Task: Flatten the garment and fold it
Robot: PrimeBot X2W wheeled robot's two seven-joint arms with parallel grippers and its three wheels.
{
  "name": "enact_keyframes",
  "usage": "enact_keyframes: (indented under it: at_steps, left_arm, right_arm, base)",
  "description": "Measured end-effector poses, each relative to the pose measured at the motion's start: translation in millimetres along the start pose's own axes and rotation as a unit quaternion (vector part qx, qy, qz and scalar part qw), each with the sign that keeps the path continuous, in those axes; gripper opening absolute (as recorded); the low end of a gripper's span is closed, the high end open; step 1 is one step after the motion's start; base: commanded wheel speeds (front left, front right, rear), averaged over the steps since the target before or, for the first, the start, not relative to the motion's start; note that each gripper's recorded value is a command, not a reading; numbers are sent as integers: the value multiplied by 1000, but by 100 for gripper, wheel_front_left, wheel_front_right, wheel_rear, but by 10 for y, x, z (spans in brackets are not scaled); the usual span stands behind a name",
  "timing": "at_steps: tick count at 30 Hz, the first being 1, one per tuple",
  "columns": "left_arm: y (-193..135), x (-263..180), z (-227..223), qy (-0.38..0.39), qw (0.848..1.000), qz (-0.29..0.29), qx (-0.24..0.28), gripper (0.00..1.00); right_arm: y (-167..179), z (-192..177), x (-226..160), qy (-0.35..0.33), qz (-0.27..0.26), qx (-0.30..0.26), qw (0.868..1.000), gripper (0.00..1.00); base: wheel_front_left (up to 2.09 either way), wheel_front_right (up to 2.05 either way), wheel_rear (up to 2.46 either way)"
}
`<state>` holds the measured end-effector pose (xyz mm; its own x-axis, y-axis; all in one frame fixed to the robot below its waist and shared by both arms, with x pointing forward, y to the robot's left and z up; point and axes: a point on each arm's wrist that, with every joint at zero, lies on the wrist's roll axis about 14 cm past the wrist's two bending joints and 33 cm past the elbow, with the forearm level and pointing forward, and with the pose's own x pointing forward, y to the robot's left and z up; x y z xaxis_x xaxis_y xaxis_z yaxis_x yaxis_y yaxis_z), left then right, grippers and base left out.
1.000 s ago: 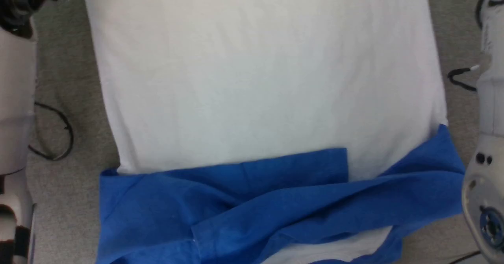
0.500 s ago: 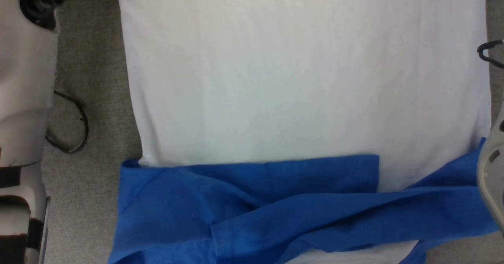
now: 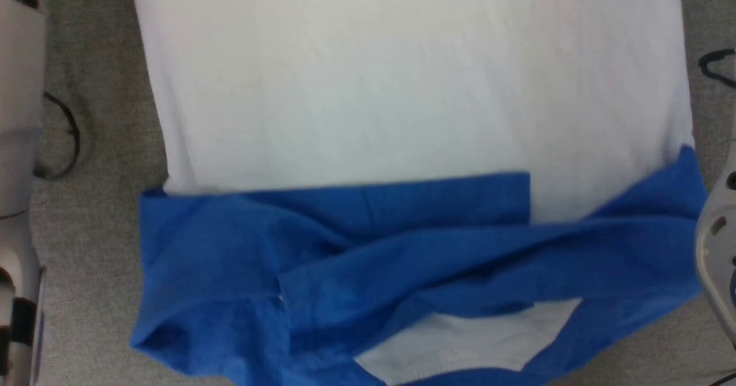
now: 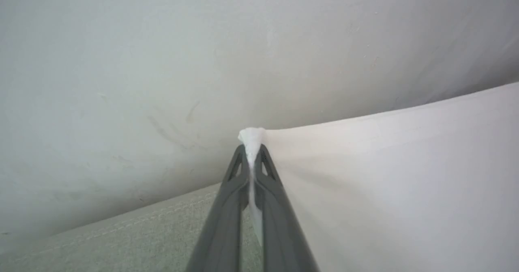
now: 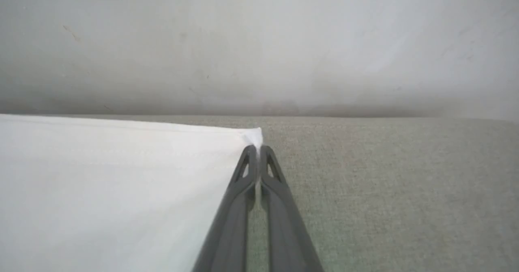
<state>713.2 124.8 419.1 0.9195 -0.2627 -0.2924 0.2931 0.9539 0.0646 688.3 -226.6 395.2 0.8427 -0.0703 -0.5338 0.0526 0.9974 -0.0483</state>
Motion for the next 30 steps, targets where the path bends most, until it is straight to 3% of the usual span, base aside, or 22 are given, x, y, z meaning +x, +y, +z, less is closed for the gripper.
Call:
enact_keyframes:
  at_steps: [6,13,22,30]
  left_arm:
    - [124,-19,405,-97,995,27,23,0]
    - [133,-198,662,-154,987,26,35,0]
    - [42,-873,566,-168,985,11,25,0]
    - [-191,-1745,61,-80,997,-3,-10,0]
  right_arm:
    - [42,522,-105,-118,5,-17,993,0]
    - [256,867,-354,-206,46,-19,977,0]
    - [312,566,-926,-210,97,-50,972,0]
    - [15,193,-1687,-203,97,-19,974,0]
  base:
    - [0,0,0]
    - [0,0,0]
    - [0,0,0]
    - [0,0,0]
